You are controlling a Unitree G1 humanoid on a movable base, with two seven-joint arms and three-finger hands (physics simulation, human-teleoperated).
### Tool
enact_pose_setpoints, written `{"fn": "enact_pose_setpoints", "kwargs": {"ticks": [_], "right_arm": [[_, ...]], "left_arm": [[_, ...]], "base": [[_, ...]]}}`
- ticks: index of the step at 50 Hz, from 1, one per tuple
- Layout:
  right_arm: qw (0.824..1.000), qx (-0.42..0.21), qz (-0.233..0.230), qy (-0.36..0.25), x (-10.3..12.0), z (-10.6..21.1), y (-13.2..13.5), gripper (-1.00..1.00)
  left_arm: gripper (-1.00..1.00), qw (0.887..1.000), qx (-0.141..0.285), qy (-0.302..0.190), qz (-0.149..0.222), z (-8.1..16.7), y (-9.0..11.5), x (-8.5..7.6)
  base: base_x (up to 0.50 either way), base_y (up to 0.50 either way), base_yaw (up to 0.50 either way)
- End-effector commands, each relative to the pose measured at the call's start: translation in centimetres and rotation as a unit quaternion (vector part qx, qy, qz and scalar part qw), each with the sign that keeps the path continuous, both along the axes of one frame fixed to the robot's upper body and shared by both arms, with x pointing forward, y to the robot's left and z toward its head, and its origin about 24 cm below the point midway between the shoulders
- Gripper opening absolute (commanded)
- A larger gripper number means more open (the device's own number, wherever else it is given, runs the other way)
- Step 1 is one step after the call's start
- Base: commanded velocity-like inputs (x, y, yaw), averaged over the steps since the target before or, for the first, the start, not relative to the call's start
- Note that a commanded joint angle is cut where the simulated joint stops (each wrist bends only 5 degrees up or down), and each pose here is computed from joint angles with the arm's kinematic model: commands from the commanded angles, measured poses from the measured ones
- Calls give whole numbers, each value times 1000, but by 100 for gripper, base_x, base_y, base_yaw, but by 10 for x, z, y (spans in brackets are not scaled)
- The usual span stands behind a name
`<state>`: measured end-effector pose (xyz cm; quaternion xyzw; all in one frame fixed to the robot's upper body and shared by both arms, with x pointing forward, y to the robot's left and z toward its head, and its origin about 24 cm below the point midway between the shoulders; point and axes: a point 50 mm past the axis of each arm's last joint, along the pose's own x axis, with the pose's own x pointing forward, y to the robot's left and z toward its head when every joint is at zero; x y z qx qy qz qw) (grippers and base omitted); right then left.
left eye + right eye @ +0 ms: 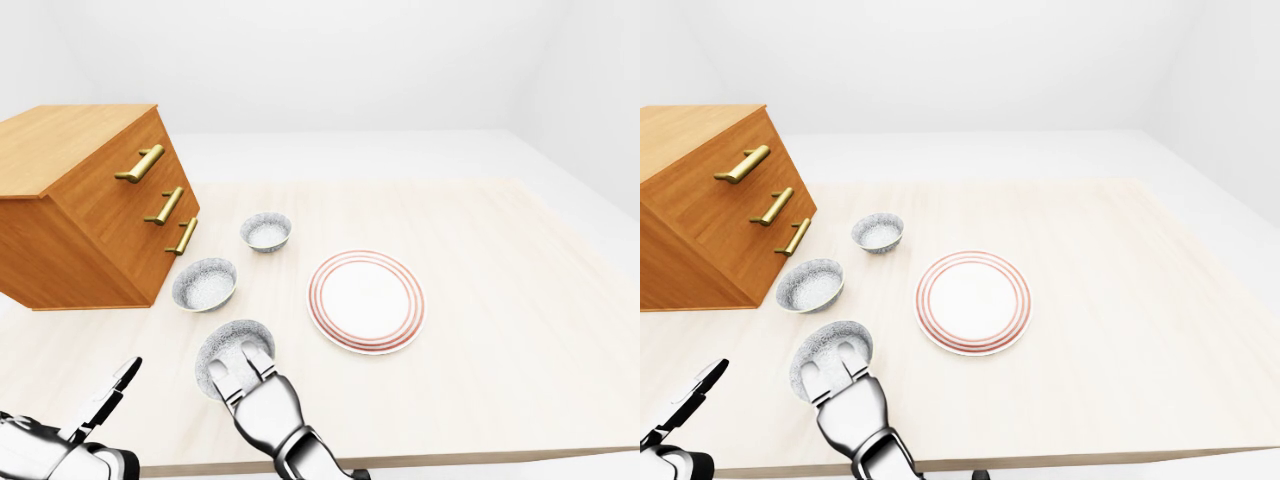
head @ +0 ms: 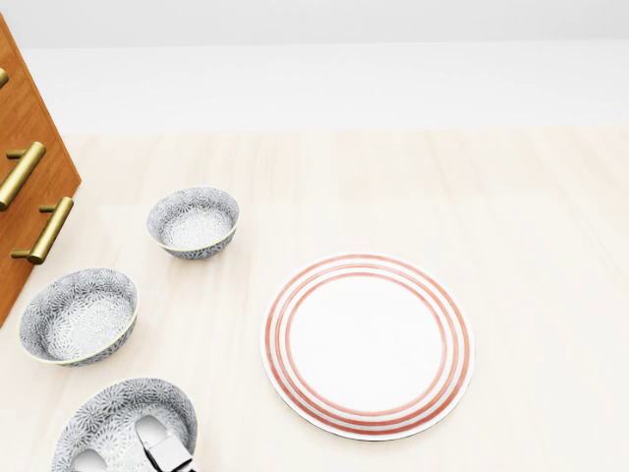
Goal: Put the bowl at the front on the plate.
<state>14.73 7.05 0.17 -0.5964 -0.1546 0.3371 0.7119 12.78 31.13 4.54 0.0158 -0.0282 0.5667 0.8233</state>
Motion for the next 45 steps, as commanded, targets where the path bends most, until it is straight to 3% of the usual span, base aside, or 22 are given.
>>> {"fn": "enact_pose_setpoints", "kwargs": {"ticks": [1, 27, 45], "right_arm": [[995, -91, 26, 14, -8, -27, -4, 100], [988, -146, 29, 49, -8, -41, -7, 100], [988, -127, 12, 86, -8, -51, -9, 100]], "left_arm": [[100, 1000, -7, -20, 3, 4, 0, -1], [100, 1000, -8, -20, 3, 4, 0, -1], [100, 1000, -5, -26, 2, 7, 0, -2]], "base": [[0, 0, 0], [0, 0, 0], [0, 0, 0]]}}
